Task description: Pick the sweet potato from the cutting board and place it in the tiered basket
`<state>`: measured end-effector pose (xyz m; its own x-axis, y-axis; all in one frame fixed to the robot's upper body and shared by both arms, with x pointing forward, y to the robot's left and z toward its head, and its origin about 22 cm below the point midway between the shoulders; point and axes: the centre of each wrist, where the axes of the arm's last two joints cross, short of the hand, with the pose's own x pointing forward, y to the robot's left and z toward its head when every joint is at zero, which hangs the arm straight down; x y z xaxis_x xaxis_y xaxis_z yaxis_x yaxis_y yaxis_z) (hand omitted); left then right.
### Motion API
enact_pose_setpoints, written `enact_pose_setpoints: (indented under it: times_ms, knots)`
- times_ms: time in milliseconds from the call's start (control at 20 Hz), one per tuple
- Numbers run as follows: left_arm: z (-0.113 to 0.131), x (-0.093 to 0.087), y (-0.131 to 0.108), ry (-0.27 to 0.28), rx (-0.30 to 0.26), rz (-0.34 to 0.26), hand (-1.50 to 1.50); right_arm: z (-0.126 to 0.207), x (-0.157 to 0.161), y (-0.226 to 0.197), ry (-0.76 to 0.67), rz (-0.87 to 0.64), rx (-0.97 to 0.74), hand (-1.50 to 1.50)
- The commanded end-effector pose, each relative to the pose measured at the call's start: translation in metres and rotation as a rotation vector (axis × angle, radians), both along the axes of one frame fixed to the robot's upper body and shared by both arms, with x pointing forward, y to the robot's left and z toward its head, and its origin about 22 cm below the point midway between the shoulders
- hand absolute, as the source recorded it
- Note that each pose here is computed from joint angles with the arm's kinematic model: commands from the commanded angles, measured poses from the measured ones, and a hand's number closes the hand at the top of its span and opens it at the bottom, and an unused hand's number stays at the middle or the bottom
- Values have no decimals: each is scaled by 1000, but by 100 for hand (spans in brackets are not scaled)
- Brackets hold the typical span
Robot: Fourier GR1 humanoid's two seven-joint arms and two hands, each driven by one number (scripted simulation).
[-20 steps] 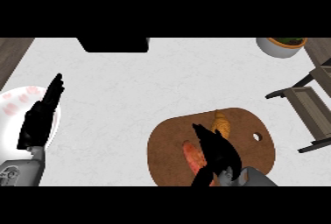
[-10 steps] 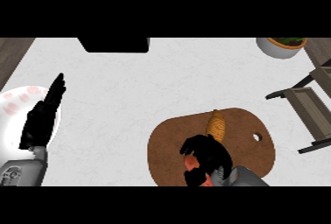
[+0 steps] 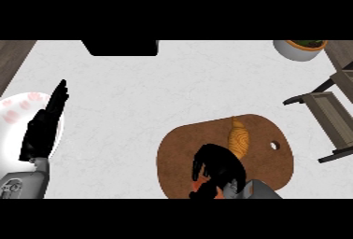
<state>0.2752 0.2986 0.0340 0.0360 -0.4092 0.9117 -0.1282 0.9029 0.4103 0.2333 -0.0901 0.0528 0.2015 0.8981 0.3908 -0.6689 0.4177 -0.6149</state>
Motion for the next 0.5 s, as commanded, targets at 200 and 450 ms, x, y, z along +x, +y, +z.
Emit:
enact_pose_setpoints:
  times_ms: [200,450]
  knots:
    - [-12,-10,1,22,-11,15,0,85,-73,-27,-314,309,-26,150]
    - [-13,-7,-8,2,4,32,0,147,-107,-68,-495,184,104,150]
